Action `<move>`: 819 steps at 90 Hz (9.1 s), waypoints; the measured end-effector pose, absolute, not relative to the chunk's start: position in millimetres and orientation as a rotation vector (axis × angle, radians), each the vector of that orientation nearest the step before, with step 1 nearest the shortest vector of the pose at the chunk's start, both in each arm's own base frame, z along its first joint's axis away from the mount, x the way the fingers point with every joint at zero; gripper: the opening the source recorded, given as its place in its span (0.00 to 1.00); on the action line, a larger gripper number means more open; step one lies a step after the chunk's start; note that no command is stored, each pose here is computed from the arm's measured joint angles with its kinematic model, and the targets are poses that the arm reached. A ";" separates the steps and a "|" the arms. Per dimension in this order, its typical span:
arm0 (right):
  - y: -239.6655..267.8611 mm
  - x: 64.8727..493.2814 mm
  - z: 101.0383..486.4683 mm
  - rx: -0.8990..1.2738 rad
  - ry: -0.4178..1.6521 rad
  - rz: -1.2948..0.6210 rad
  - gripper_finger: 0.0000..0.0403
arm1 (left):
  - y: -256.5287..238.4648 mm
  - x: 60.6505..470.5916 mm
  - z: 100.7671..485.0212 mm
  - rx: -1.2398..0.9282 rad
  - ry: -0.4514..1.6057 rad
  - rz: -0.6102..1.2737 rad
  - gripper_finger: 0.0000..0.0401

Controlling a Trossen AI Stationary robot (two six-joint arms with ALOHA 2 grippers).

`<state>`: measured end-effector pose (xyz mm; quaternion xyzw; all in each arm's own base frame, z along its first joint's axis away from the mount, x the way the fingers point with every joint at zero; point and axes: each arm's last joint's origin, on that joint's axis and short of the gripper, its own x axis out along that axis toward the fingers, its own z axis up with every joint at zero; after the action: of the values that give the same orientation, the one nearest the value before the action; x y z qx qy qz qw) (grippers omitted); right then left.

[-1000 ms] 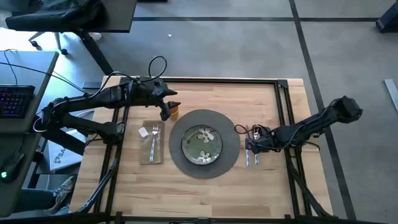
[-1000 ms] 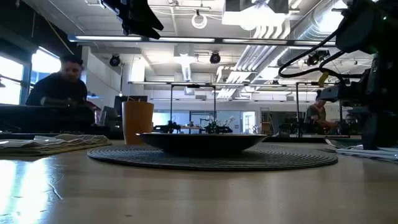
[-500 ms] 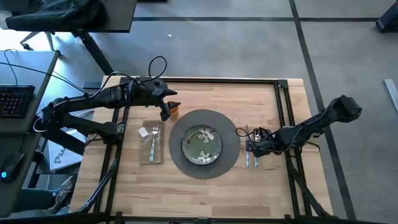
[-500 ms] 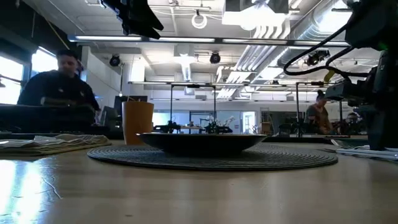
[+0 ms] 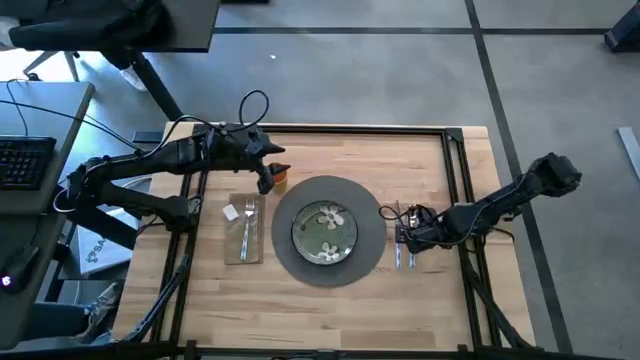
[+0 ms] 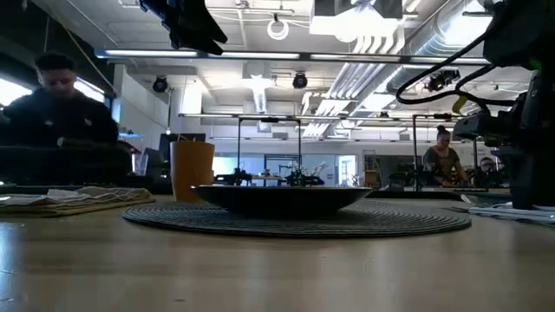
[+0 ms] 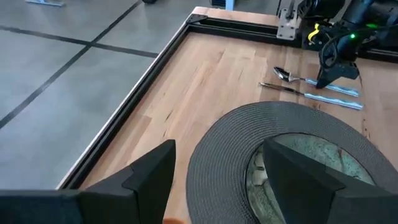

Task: Set table place
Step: Move the white patterned spoon to the right of the white patterned knife, then adjust the brown table napkin

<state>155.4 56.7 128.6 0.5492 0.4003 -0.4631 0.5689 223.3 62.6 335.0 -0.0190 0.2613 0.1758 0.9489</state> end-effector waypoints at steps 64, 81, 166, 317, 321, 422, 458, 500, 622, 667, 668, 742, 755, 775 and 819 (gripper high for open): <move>56.3 155.4 128.8 1.244 0.949 -1.064 0.24 | 62.3 222.1 333.0 -0.039 0.556 0.357 0.56; 56.1 155.6 129.1 1.230 0.951 -1.056 0.30 | 62.1 221.6 332.1 -0.042 0.567 0.357 0.56; -13.5 159.1 303.2 0.760 0.440 -1.200 0.35 | 62.2 218.4 327.5 -0.039 0.625 0.341 0.56; -197.0 248.9 377.9 0.401 0.686 -0.885 0.35 | 108.1 190.5 329.4 -0.202 1.495 0.158 0.56; -196.2 247.0 375.8 0.399 0.719 -0.892 0.35 | 106.8 188.6 318.1 -0.226 1.542 0.139 0.56; -221.9 196.6 383.3 0.350 0.802 -0.808 0.34 | 33.1 192.9 224.0 -0.360 1.646 0.360 0.56; -213.2 187.5 395.8 0.350 0.749 -0.860 0.34 | -2.2 189.0 236.3 -0.380 1.426 0.391 0.55; -212.4 187.1 396.6 0.384 0.729 -0.873 0.34 | -21.6 174.7 193.7 -0.371 1.478 0.393 0.53; -211.8 186.6 397.3 0.404 0.717 -0.881 0.34 | 0.7 176.1 158.8 -0.285 1.457 0.271 0.00; -211.8 186.6 397.3 0.404 0.717 -0.881 0.34 | -9.4 179.4 152.5 -0.309 1.487 0.260 0.00; -211.8 186.6 397.3 0.404 0.717 -0.881 0.34 | -9.4 179.7 152.0 -0.307 1.488 0.262 0.00; -210.6 185.6 396.8 0.397 0.735 -0.875 0.34 | -39.4 199.5 130.7 -0.373 1.478 0.158 0.00; -210.6 185.5 396.8 0.386 0.741 -0.870 0.34 | -51.8 196.5 130.6 -0.403 1.490 0.165 0.00; -210.6 185.6 396.9 0.373 0.746 -0.864 0.34 | -57.8 194.3 130.6 -0.388 1.481 0.213 0.00; -210.6 185.6 396.9 0.369 0.748 -0.863 0.34 | -55.3 188.3 130.4 -0.247 1.536 0.171 0.00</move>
<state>185.6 -210.6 396.9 0.1734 0.3520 -0.4059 0.8254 188.3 -55.3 130.4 -0.1113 0.6919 0.0769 0.7092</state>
